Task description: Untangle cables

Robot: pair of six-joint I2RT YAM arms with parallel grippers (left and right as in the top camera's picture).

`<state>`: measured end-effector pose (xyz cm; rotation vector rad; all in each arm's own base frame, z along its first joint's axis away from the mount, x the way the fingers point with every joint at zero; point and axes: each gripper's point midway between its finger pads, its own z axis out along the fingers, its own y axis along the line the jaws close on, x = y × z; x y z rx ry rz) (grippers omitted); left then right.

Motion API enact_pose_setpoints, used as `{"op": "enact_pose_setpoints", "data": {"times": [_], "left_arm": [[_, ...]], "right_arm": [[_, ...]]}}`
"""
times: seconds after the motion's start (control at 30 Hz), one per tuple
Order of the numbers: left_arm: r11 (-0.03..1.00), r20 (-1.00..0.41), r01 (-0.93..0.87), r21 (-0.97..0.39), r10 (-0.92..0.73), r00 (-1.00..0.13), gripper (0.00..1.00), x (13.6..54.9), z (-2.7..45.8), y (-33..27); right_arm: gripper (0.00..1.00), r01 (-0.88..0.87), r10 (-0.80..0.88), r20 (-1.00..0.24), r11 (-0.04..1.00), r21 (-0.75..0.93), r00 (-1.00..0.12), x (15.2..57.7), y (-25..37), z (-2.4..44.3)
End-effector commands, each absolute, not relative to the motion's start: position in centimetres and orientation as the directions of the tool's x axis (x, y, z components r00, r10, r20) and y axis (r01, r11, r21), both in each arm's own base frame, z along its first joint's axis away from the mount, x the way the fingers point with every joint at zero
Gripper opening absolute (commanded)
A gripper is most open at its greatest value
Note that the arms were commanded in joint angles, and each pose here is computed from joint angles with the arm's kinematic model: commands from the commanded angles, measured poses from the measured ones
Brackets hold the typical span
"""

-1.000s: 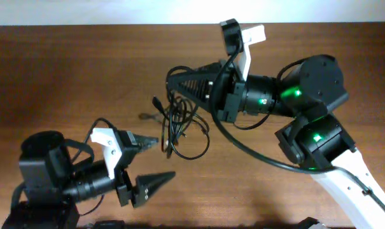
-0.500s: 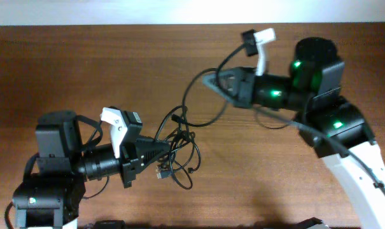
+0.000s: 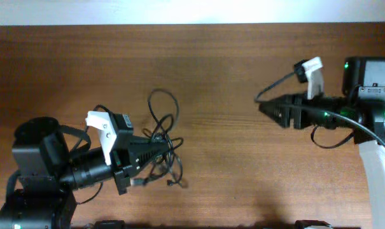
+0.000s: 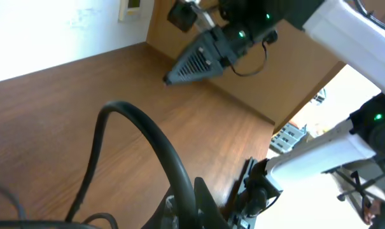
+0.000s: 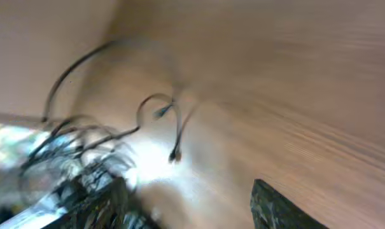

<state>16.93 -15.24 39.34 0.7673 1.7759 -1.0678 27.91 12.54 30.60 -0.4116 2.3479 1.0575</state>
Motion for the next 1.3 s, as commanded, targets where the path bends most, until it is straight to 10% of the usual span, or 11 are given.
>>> {"op": "enact_pose_setpoints", "data": {"times": [0.0, 0.1, 0.4, 0.77, 0.83, 0.9, 0.97, 1.0, 1.13, 1.27], "left_arm": [[0.414, -0.852, 0.762, -0.498, -0.074, -0.517, 0.00, 16.9, 42.0, -15.4], [0.355, -0.727, 0.640, -0.682, -0.228, -0.648, 0.00, 17.7, 44.6, -15.4], [0.319, -0.675, 0.597, -0.736, -0.275, -0.685, 0.00, 17.9, 45.7, -15.4], [0.258, -0.736, 0.690, -0.676, -0.261, -0.624, 0.03, 17.1, 48.4, -15.8], [0.263, -0.740, 0.692, -0.672, -0.265, -0.618, 0.03, 17.2, 48.4, -15.7], [0.277, -0.740, 0.686, -0.673, -0.279, -0.612, 0.03, 17.5, 48.4, -15.6], [0.284, -0.739, 0.683, -0.673, -0.286, -0.610, 0.03, 17.7, 48.4, -15.5], [0.293, -0.738, 0.678, -0.674, -0.295, -0.606, 0.03, 17.9, 48.4, -15.4], [0.291, -0.739, 0.680, -0.673, -0.293, -0.607, 0.03, 17.9, 48.4, -15.4], [0.268, -0.739, 0.689, -0.673, -0.270, -0.617, 0.03, 17.3, 48.4, -15.7]], "right_arm": [[0.58, -0.819, -0.296, -0.775, 0.346, 0.458, -0.559, 23.6, 17.4, 32.7], [0.62, -0.949, -0.388, -0.866, 0.141, 0.282, -0.315, 21.4, 21.6, 33.4], [0.51, -0.994, -0.355, -0.932, -0.052, 0.096, -0.072, 19.5, 26.4, 35.4], [0.40, -0.939, -0.349, -0.899, -0.120, 0.323, -0.265, 21.8, 30.4, 32.5], [0.61, -0.935, -0.356, -0.899, -0.147, 0.323, -0.255, 21.0, 31.0, 32.5], [0.58, -0.935, -0.355, -0.902, -0.158, 0.317, -0.246, 20.7, 31.3, 32.5], [0.33, -0.935, -0.355, -0.904, -0.170, 0.311, -0.236, 20.4, 31.6, 32.6], [0.04, -0.936, -0.355, -0.905, -0.170, 0.310, -0.235, 20.4, 31.6, 32.6], [0.04, -0.952, -0.386, -0.880, -0.012, 0.305, -0.278, 23.6, 30.1, 31.3], [0.04, -0.809, -0.252, -0.775, 0.298, 0.507, -0.579, 30.2, 23.6, 31.1]]}}
